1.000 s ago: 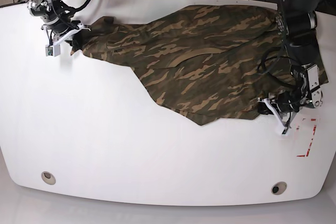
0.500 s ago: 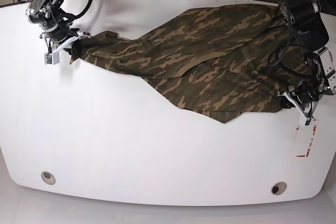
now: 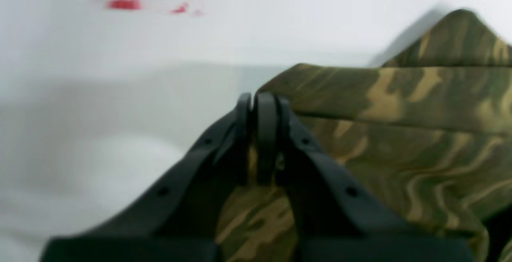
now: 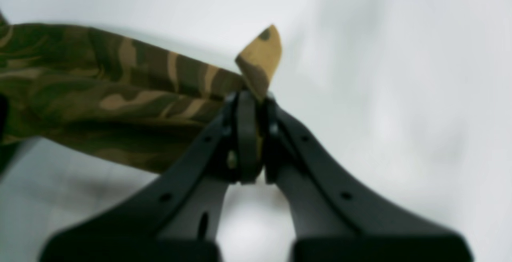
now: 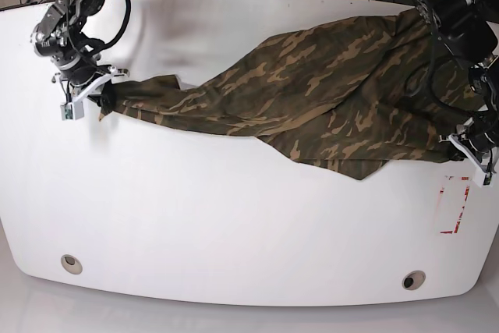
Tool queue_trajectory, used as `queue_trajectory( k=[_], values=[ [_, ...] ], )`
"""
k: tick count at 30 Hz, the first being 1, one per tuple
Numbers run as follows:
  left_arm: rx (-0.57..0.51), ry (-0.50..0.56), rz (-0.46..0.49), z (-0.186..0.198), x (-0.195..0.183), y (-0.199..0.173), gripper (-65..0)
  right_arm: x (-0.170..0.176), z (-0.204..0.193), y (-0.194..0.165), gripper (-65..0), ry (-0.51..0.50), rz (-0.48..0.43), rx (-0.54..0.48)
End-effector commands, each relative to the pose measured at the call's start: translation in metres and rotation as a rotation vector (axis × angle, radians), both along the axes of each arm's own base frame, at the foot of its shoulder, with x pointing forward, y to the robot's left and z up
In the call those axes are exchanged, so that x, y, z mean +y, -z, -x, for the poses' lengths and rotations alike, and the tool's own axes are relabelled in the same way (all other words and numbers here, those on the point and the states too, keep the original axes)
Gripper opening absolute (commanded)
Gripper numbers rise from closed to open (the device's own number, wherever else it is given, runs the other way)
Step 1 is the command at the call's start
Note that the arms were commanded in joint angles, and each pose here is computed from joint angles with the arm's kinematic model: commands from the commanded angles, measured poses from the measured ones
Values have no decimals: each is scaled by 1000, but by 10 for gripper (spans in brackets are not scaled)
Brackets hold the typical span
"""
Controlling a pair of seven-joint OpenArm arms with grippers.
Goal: Layout the t-shirt on the table in an organized manner, then fold the t-shirt properly
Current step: 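Drag the shirt edge with the left gripper away from the right gripper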
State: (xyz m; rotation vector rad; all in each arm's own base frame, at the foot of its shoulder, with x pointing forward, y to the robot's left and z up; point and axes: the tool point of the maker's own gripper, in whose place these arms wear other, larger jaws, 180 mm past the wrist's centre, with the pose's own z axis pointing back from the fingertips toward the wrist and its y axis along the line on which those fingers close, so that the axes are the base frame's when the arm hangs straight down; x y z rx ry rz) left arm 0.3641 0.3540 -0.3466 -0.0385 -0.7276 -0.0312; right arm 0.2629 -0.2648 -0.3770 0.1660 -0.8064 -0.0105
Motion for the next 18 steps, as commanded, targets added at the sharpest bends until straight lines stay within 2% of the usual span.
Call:
queue_trajectory(
  k=[1,18],
  values=[
    [-87,-4,-55,-14,11,-38,-650,-8,-17,-20,-650,-16,42,-57],
    [-221,-23,-204,-18,10,-119,-650,0,-93,-91,-650,-148,145,-234]
  ],
)
